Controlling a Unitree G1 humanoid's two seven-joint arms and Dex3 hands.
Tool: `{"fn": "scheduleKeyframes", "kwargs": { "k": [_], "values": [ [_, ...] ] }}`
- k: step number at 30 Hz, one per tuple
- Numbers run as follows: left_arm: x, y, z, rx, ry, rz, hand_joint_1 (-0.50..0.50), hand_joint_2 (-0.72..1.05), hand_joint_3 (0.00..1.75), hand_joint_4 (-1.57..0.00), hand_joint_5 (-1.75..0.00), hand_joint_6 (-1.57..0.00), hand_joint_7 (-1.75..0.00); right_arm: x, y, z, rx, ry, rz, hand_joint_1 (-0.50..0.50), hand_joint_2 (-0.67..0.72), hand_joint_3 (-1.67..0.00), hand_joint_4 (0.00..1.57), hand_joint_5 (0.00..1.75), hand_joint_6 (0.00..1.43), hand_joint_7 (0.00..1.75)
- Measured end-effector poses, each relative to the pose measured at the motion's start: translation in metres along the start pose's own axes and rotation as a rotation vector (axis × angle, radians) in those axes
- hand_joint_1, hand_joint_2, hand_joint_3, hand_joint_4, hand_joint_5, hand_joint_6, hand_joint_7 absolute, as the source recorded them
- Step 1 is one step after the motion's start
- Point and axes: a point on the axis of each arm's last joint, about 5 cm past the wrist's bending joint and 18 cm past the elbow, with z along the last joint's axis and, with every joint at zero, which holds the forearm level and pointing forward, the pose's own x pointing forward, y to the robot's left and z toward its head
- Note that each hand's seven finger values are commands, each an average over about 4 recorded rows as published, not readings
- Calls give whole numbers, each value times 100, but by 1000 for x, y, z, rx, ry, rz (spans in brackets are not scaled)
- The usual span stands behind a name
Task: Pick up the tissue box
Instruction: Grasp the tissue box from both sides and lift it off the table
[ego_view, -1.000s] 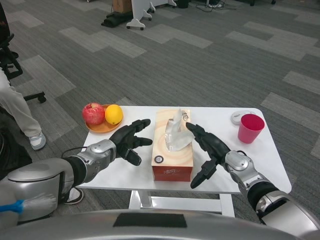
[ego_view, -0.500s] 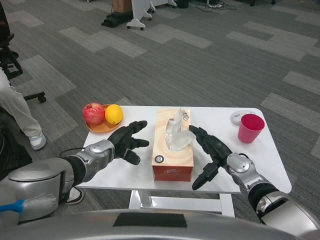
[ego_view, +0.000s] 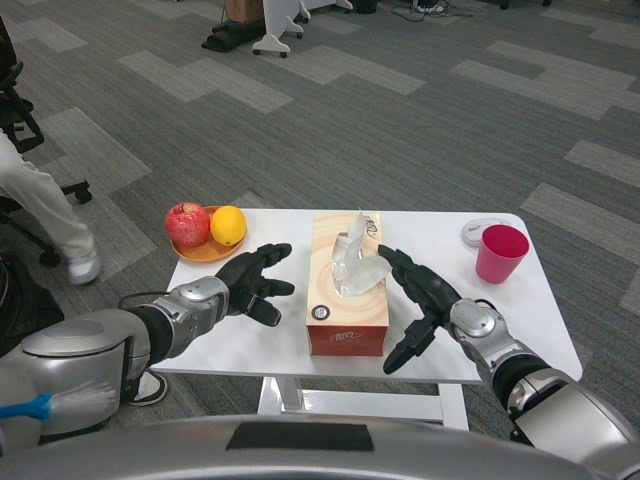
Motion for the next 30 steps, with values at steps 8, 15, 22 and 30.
{"fn": "scheduleKeyframes", "kwargs": {
  "k": [8,15,22,30],
  "values": [
    [3,-3,3,18,16,-14,50,-64,7,0,-103,0,-21,2,0,1,-16,10,6,-17,22,-16,0,10,0,0],
    [3,-3,3,31,21,-18,50,-64,9,0,-103,0,-21,3,1,2,-25,11,17,-17,25,-16,0,10,0,0],
    [3,-3,4,33,22,-18,50,-64,9,0,-100,0,-21,3,2,2,-30,10,22,-17,25,-16,0,10,0,0],
    [3,-3,4,33,22,-18,50,-64,9,0,-92,0,-21,5,4,4,-44,-1,34,-17,25,-16,0,10,0,0]
  ]
}}
